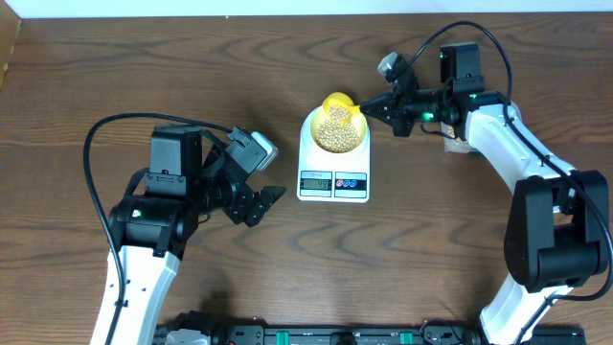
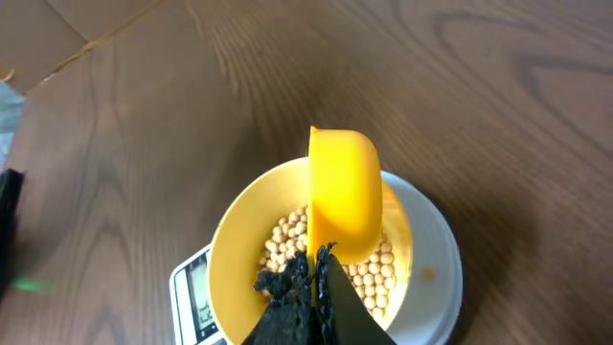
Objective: Scoop item into bowl and weigh 50g on scale
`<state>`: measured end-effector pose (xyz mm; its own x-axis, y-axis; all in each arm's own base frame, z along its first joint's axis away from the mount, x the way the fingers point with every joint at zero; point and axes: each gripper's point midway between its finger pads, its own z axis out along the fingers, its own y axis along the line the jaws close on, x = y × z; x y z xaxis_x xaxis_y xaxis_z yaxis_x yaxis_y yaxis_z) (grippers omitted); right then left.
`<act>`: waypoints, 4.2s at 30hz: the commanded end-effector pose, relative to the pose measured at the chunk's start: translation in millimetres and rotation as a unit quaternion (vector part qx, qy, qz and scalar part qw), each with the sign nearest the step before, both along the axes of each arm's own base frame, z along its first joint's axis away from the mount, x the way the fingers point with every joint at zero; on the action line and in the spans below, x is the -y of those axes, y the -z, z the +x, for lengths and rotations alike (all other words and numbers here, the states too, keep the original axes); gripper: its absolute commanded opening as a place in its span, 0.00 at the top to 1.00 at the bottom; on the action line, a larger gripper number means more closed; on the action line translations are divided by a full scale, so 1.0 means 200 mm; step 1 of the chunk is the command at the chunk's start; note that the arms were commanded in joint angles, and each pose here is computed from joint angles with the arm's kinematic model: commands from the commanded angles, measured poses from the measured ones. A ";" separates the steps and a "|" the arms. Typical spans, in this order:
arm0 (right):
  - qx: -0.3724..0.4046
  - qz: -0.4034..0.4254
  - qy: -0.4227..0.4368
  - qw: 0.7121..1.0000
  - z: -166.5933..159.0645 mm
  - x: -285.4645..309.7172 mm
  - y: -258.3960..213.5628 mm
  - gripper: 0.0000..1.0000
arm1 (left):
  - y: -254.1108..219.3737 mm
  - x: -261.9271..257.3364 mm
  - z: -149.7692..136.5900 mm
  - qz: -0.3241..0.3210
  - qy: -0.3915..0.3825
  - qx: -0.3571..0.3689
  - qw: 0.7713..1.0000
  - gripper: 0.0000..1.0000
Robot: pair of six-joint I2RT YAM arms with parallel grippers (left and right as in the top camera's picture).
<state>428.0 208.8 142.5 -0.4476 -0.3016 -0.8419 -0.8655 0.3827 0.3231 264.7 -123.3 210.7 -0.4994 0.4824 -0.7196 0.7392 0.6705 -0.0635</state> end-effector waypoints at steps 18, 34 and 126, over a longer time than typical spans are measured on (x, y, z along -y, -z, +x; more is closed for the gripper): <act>-0.012 0.015 -0.008 1.000 -0.02 -0.03 -0.01 0.99 | 0.01 -0.01 0.00 0.004 0.002 0.000 1.000 0.16; -0.013 0.001 0.004 1.000 0.00 -0.02 0.01 0.99 | 0.01 -0.01 0.00 0.004 0.002 0.000 1.000 0.15; -0.120 0.096 0.382 0.911 0.15 0.93 -0.56 0.98 | 0.01 -0.01 0.00 0.004 0.002 0.000 1.000 0.16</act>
